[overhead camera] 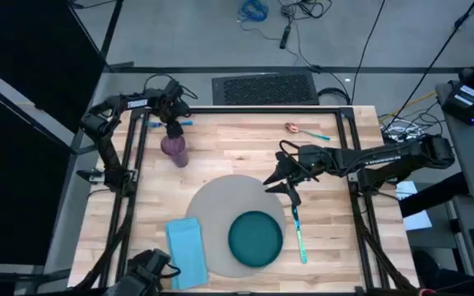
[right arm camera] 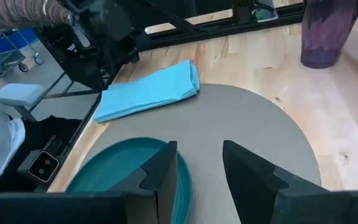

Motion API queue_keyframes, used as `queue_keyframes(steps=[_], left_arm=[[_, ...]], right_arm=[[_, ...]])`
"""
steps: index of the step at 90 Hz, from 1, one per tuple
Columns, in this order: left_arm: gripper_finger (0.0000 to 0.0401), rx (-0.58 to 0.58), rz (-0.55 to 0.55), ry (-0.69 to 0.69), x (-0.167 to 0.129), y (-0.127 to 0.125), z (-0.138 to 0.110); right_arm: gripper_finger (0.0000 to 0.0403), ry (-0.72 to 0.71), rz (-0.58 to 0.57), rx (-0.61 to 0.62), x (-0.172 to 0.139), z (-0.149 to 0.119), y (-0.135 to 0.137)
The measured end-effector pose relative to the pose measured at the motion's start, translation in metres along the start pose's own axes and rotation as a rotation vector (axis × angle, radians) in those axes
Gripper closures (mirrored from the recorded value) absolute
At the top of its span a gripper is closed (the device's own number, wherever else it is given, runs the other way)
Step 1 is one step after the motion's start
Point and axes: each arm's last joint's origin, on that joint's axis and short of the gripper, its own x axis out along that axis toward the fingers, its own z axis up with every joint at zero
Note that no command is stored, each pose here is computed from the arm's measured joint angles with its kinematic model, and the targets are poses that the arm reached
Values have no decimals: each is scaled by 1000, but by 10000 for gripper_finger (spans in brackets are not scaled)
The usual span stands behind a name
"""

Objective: Set table place
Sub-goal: Put the iridescent fork on the blue napkin

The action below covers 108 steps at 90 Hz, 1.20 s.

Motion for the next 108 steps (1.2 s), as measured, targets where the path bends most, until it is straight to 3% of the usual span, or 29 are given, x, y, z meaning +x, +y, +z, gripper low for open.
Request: queue_keyframes(steps=[31, 56, 82, 108], left_arm=[[263, 6, -24, -6, 2, -1, 0], [389, -24, 11, 17, 2, -2, 1], [399, -28, 56, -18, -18, -5, 2], [400, -8, 80, -122, -66, -15, -5]], right_arm=[[287, -8, 22, -11, 1, 4, 6], [287, -13, 33, -15, 2, 6, 10], [287, -25, 50, -33, 2, 13, 15], [287, -25, 46, -44, 2, 13, 15]])
